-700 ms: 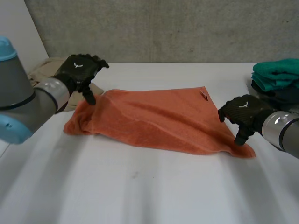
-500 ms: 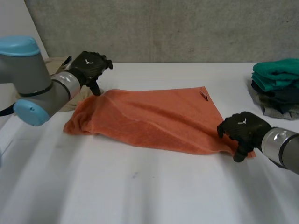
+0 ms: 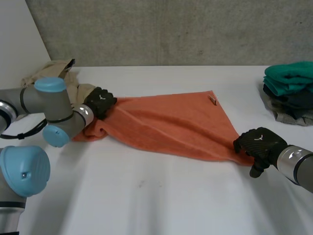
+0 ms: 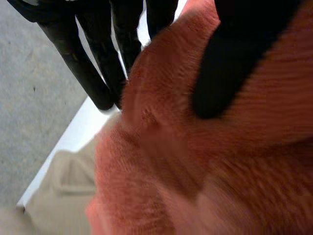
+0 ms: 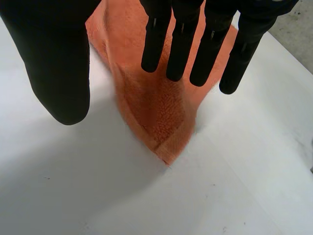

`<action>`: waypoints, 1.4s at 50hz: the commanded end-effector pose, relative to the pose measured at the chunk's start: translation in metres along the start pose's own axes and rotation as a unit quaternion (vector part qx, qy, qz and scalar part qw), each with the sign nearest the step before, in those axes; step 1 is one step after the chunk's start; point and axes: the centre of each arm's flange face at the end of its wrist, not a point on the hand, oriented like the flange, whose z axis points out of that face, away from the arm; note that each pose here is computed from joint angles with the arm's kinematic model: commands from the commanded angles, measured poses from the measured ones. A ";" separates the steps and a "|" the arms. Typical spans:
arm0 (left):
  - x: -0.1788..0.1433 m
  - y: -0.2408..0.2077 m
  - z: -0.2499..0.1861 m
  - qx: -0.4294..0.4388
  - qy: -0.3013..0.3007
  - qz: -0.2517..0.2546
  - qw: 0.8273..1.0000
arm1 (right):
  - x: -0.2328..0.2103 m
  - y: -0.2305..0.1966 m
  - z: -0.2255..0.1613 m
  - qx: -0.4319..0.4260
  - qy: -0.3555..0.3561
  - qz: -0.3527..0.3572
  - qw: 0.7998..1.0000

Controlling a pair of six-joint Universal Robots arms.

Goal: Fold the laundry.

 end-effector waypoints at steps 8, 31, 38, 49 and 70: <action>-0.044 -0.088 -0.044 0.093 -0.125 -0.003 0.988 | -0.001 -0.002 0.002 0.005 0.005 -0.003 1.000; -0.017 -0.045 -0.046 0.056 -0.076 -0.009 0.995 | -0.002 -0.003 0.000 0.005 0.003 -0.002 1.000; -0.020 -0.044 -0.045 0.058 -0.082 -0.011 0.995 | -0.007 -0.001 0.000 0.003 -0.005 -0.003 1.000; -0.034 -0.045 -0.036 0.077 -0.120 -0.013 0.990 | -0.009 -0.002 0.000 0.004 -0.008 -0.003 1.000; -0.036 0.002 0.003 0.042 -0.043 -0.046 0.997 | -0.006 0.008 0.008 -0.010 -0.009 -0.001 1.000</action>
